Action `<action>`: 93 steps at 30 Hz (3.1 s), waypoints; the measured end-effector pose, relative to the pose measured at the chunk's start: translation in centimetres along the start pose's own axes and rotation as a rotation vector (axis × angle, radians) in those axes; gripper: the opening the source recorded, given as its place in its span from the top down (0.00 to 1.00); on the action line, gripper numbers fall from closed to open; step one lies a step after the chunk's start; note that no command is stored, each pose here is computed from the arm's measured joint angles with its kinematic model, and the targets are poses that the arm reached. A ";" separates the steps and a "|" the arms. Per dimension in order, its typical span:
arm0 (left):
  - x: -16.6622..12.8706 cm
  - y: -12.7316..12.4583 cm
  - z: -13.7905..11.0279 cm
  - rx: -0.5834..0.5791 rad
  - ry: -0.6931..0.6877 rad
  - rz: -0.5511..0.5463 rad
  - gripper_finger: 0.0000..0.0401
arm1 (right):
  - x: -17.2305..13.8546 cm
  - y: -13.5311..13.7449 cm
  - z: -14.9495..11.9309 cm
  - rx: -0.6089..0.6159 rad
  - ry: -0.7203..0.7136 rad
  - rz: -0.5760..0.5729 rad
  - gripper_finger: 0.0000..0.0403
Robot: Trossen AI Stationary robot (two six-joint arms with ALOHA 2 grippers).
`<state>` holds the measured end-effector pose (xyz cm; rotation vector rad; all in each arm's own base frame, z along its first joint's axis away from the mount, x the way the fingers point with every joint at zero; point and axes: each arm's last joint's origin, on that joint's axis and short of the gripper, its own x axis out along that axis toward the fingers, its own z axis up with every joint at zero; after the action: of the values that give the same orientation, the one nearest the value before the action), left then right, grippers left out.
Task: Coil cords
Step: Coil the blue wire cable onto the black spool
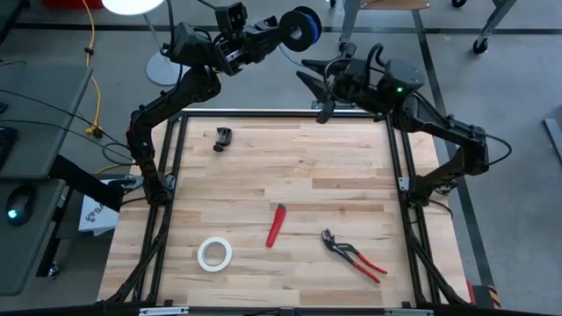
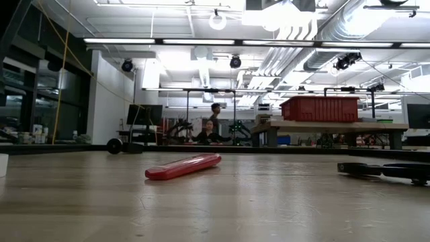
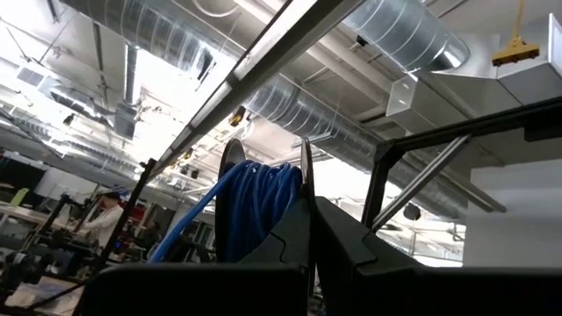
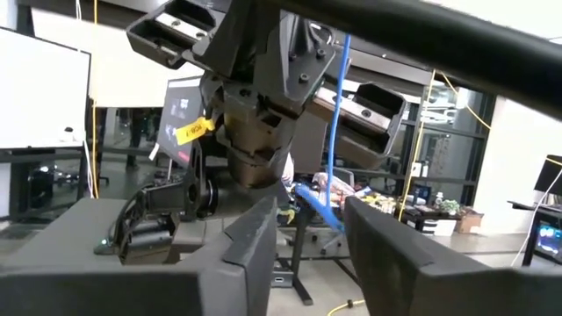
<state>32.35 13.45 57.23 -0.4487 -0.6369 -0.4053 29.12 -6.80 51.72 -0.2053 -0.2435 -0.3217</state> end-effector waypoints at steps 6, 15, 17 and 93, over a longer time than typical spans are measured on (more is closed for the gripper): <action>0.0 0.1 0.0 0.005 -0.005 0.008 1.00 | 0.5 0.2 -0.6 -0.014 0.018 0.004 0.85; -0.6 0.8 0.8 0.046 -0.013 0.032 1.00 | 0.2 0.2 -0.3 0.032 0.018 0.005 0.99; -1.1 1.1 1.5 0.064 -0.023 0.050 1.00 | -0.2 0.3 0.1 0.039 0.012 0.006 1.00; -4.1 0.7 2.1 -0.352 0.483 0.126 1.00 | -3.0 -2.3 1.6 0.054 0.206 -0.075 0.84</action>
<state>28.68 16.01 55.87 -0.6936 -0.0651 -0.4862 25.24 -7.67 52.75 -0.1092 -0.0564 -0.4075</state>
